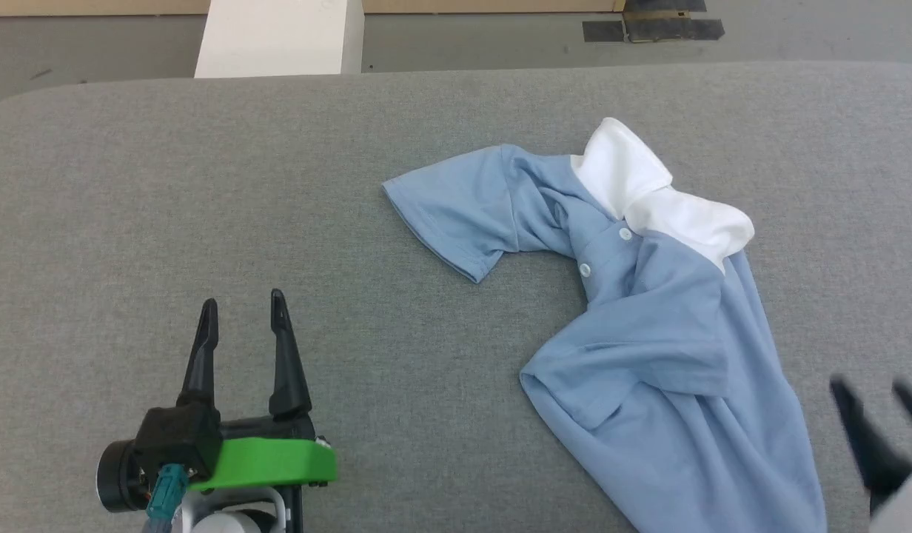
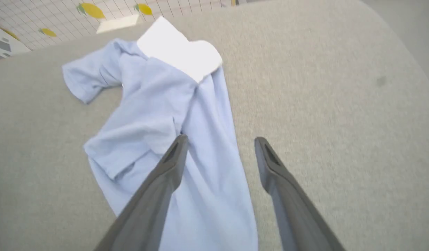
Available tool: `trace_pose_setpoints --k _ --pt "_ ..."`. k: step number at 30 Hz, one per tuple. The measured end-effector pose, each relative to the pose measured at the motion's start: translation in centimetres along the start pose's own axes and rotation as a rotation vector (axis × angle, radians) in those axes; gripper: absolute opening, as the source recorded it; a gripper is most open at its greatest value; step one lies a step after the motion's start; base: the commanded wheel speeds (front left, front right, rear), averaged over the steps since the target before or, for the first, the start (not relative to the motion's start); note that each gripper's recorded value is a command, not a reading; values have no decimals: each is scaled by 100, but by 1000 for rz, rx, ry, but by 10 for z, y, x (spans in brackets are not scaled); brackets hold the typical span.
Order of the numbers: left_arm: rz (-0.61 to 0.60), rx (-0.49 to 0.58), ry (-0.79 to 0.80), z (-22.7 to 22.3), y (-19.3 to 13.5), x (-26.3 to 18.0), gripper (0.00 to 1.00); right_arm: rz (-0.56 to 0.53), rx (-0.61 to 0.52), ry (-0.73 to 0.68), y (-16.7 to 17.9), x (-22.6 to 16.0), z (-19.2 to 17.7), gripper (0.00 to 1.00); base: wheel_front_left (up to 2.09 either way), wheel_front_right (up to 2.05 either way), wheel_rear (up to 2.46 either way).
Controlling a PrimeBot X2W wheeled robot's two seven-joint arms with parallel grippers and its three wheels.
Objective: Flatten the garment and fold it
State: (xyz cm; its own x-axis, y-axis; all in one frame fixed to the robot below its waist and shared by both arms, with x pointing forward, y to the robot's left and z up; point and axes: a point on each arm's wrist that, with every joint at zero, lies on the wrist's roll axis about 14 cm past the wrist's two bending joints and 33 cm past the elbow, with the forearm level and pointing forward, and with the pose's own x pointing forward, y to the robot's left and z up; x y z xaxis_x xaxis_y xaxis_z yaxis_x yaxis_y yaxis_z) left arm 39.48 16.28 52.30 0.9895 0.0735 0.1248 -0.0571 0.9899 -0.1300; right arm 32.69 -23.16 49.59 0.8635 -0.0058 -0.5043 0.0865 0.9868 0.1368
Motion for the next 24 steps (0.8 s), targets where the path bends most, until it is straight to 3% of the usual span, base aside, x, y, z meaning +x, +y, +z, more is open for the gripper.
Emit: trace_pose_setpoints --k 4,17,18,19,20,24 --pt "9 10 -9 3 5 -1 100 61 -51 -50 18 19 21 100 0 0 0" --pt "104 46 1 6 37 -16 100 233 -122 261 68 79 -52 100 0 0 0" --pt "108 48 1 6 38 -16 100 238 -119 283 71 82 -58 48 0 0 0" --pt "112 49 1 6 40 -17 100 240 -108 304 72 84 -64 36 0 0 0" --pt "115 51 1 7 41 -18 100 241 -106 319 74 86 -69 0 0 0 0" --pt "116 51 -8 10 41 -19 100 231 -99 275 74 92 -61 0 0 0 0"
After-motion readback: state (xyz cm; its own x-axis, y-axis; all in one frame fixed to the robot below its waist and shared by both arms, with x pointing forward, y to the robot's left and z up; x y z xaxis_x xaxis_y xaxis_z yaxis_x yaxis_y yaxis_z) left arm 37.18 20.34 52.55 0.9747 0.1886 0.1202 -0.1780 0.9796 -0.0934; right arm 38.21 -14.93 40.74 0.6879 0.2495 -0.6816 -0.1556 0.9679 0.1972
